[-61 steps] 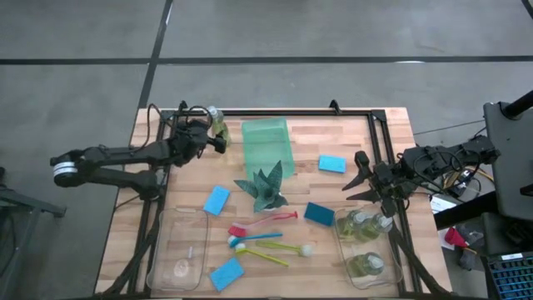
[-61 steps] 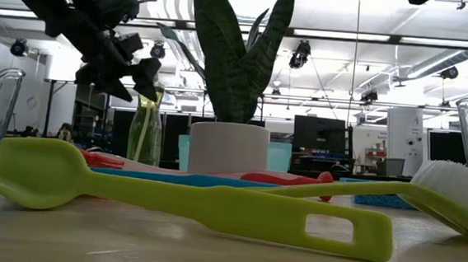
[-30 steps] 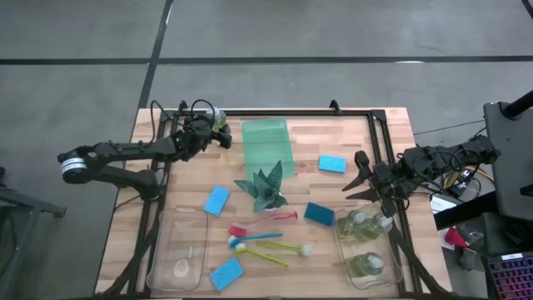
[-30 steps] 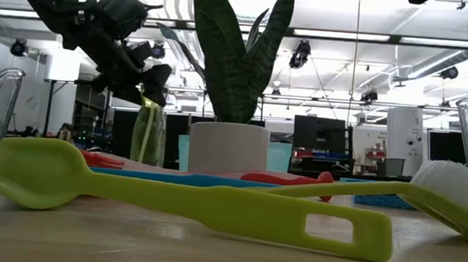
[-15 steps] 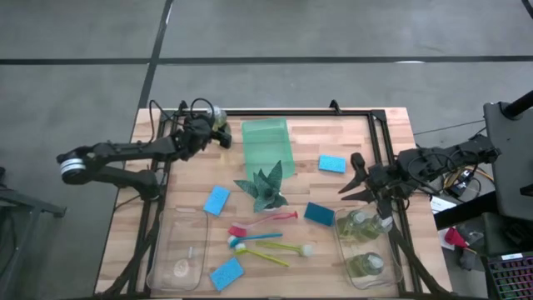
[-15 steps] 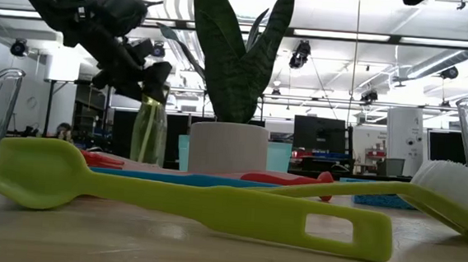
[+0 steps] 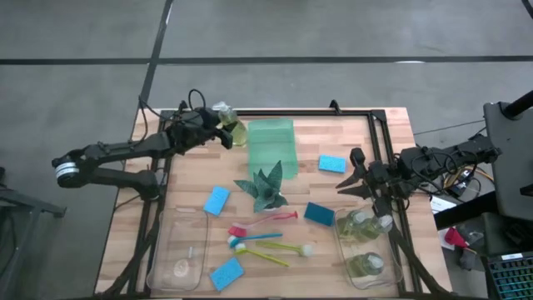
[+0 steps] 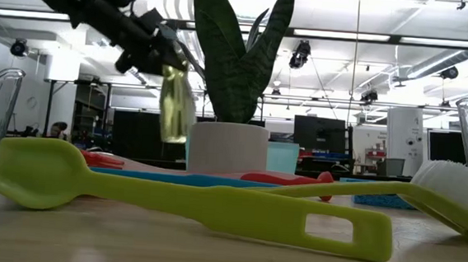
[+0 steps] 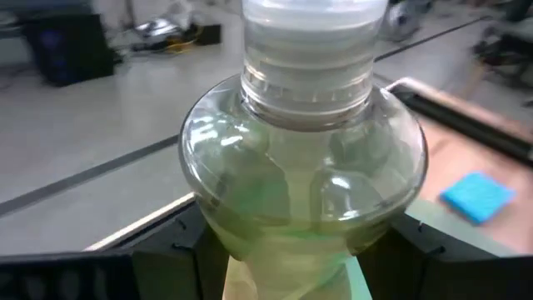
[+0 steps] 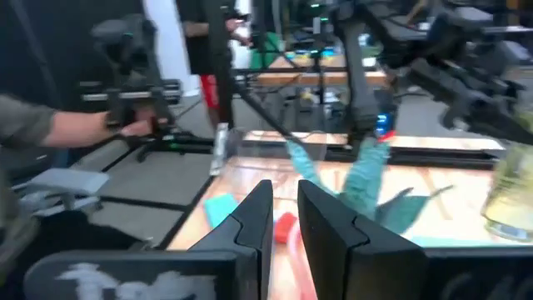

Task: Pick & Place Kitchen Sink Supplies
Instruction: Put the yellow soap dispenser into the right transparent bin

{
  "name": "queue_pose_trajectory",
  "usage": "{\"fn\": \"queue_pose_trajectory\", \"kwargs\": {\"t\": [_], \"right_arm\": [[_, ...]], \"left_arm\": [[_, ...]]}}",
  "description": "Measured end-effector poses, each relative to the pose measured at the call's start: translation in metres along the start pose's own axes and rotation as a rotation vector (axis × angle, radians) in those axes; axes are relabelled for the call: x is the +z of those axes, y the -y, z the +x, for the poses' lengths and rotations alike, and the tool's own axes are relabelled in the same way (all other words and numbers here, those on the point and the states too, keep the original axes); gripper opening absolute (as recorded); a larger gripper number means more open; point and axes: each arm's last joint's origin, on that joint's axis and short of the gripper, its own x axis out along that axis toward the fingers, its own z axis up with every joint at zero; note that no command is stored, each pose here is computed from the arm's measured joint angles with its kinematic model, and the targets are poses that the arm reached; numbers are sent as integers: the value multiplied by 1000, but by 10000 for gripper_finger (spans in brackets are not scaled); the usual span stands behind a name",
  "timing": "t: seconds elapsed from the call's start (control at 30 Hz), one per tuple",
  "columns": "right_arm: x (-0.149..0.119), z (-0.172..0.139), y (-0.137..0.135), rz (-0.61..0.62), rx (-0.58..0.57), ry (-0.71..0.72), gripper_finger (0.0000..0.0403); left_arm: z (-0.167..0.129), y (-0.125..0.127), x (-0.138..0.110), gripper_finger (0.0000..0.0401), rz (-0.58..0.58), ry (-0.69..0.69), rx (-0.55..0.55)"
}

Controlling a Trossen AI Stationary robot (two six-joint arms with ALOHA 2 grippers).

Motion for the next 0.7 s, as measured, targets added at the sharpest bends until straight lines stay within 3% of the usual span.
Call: {"fn": "queue_pose_trajectory", "kwargs": {"t": [0.17,0.3,0.5,0.7], "right_arm": [[2,2,4,-12,-133,34,48],[3,4,3,-13,-133,47,47],[6,8,3,-37,-132,79,58],[12,14,5,-61,-169,149,89]], "left_arm": [[-2,6,20,209,34,24,-60],[-5,9,34,210,62,4,-66],[-12,22,60,210,102,45,-191],[-14,29,78,210,124,73,-229]]}}
